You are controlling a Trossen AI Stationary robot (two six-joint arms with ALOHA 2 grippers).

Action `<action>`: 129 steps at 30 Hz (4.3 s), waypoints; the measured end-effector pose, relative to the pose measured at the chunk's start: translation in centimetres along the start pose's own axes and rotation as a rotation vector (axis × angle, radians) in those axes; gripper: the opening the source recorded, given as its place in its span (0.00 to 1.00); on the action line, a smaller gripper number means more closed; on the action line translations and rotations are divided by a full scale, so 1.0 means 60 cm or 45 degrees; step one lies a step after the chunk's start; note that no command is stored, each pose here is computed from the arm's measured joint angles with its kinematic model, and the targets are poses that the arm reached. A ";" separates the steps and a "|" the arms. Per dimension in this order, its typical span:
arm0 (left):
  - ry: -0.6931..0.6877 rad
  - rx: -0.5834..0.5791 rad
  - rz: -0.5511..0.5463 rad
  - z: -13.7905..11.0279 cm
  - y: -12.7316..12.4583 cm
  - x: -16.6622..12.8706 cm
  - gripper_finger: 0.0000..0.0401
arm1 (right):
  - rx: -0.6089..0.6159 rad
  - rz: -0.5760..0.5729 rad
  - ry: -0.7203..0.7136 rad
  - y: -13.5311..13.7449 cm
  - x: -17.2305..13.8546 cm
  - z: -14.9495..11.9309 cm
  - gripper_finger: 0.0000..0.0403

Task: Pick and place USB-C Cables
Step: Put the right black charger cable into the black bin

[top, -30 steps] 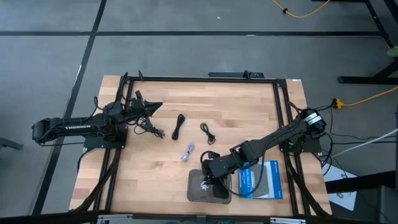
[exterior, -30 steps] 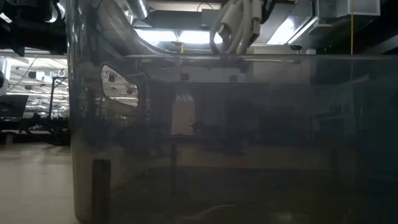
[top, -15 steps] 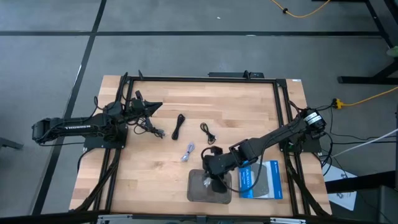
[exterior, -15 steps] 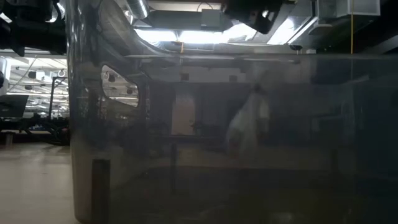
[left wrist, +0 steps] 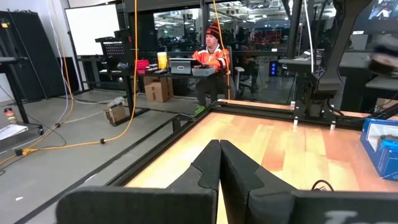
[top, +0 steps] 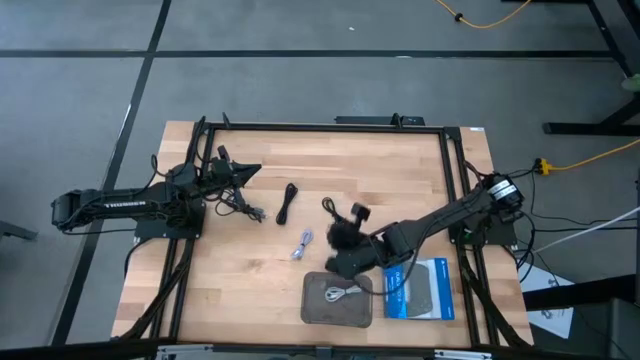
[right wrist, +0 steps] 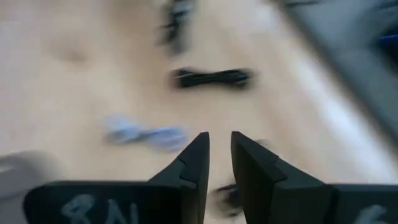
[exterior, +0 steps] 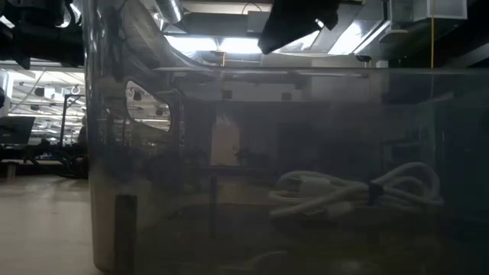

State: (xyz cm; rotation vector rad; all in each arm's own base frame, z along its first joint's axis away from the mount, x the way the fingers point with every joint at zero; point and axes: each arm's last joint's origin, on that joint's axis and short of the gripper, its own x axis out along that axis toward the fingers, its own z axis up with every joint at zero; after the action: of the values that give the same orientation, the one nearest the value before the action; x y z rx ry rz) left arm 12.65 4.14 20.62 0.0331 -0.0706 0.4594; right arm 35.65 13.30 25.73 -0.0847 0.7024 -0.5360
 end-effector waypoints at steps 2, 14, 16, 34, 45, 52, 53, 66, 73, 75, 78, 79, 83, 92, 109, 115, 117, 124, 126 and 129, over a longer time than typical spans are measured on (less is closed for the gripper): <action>0.000 0.000 0.000 0.000 0.000 0.000 0.00 | -0.007 -0.097 0.006 -0.017 0.013 0.003 0.18; 0.000 0.000 0.000 0.000 0.000 0.000 0.00 | 0.223 0.110 0.547 -0.169 0.132 0.016 0.18; 0.000 0.000 0.000 0.000 0.000 0.000 0.00 | 0.195 0.152 0.543 -0.182 0.142 0.020 0.18; -0.001 0.000 0.000 0.000 0.000 0.000 0.00 | 0.390 0.110 0.499 -0.220 0.202 -0.022 0.18; -0.001 0.000 0.000 0.000 0.000 0.000 0.00 | 0.424 0.280 0.498 -0.207 0.207 -0.028 0.51; -0.001 0.000 0.000 0.000 0.000 0.000 0.00 | 0.459 0.261 0.624 -0.169 0.242 -0.066 0.59; 0.000 0.000 -0.001 0.000 0.000 0.000 0.00 | 0.471 0.266 0.648 -0.163 0.250 -0.073 0.59; 0.000 0.000 -0.001 0.000 0.000 0.000 0.00 | 0.406 0.196 0.742 -0.131 0.281 -0.114 0.46; 0.000 0.000 -0.001 0.000 0.000 0.000 0.00 | 0.350 0.179 0.756 -0.121 0.274 -0.120 0.12; 0.000 0.000 0.000 0.000 0.000 0.000 0.00 | 0.327 0.168 0.746 -0.117 0.268 -0.119 0.09; 0.000 0.000 -0.001 0.000 0.000 0.000 0.00 | 0.235 0.202 0.725 -0.109 0.243 -0.112 0.09; 0.001 0.000 0.000 0.000 0.000 0.000 0.00 | 0.200 0.223 0.712 -0.106 0.231 -0.108 0.09; 0.001 0.000 -0.001 0.000 0.000 0.000 0.00 | 0.124 0.316 0.507 -0.103 0.163 -0.057 0.09; 0.001 0.000 -0.001 0.000 0.000 0.000 0.00 | 0.151 0.465 0.286 -0.039 0.070 -0.038 0.09; 0.000 0.000 -0.001 0.000 0.000 0.000 0.00 | 0.066 0.696 0.005 0.087 -0.069 -0.075 0.17; 0.000 0.000 0.000 0.000 0.000 0.000 0.00 | 0.249 0.718 0.112 0.097 -0.061 -0.086 0.40; 0.001 0.000 -0.001 0.000 0.000 0.000 0.00 | 0.253 0.737 0.162 0.104 -0.055 -0.094 0.44; 0.001 0.000 -0.001 0.000 0.000 0.000 0.00 | 0.262 0.741 0.215 0.121 -0.031 -0.111 0.46; 0.000 0.000 0.000 0.000 0.000 0.000 0.00 | 0.275 0.710 0.187 0.118 -0.026 -0.107 0.45; 0.001 0.000 0.000 0.000 0.000 0.000 0.00 | 0.324 0.664 0.108 0.113 -0.019 -0.095 0.43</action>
State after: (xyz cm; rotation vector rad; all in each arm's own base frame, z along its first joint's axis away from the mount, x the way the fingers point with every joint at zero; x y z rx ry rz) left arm 12.66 4.13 20.61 0.0330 -0.0698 0.4590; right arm 34.28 20.33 20.35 0.3540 0.7000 -0.1238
